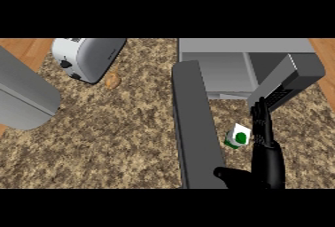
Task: Pick up the milk, place it into the microwave and close the microwave
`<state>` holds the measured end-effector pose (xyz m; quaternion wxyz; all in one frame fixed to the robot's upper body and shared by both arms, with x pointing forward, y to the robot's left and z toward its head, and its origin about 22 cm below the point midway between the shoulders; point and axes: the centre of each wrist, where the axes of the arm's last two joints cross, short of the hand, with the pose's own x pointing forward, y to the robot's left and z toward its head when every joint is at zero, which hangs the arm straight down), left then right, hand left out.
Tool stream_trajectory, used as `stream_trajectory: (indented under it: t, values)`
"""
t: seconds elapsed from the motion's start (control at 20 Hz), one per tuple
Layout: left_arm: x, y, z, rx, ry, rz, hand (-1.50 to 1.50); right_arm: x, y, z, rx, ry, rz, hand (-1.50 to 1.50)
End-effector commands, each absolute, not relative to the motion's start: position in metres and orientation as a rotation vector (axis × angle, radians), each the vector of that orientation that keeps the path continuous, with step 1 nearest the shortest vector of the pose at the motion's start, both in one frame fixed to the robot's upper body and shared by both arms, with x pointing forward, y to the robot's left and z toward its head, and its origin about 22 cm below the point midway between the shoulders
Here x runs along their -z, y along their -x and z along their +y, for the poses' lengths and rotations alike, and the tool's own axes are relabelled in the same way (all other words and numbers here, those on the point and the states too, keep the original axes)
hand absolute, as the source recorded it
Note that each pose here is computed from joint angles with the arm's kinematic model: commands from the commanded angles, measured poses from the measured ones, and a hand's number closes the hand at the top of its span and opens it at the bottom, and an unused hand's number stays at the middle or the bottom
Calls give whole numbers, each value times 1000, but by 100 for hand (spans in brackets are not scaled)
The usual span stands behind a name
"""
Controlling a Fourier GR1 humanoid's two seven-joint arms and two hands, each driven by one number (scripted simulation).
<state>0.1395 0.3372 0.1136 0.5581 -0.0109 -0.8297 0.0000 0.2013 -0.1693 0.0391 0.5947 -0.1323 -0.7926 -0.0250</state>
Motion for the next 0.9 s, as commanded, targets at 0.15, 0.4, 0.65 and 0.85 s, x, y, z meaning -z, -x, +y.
stream_trajectory:
  t: [0.15,0.4,0.65,0.85]
  values:
    - [-118,-134,341,17,31,-1950,-150,21,-205,-203,96,384,-1742,-150]
    - [-131,-112,346,18,45,-1950,-150,36,-208,-247,93,447,-1729,-150]
    - [-119,-120,335,3,28,-1965,-150,83,-209,-217,100,419,-1725,-150]
    - [-105,-127,346,-1,44,-1958,-150,99,-184,-261,86,370,-1731,-150]
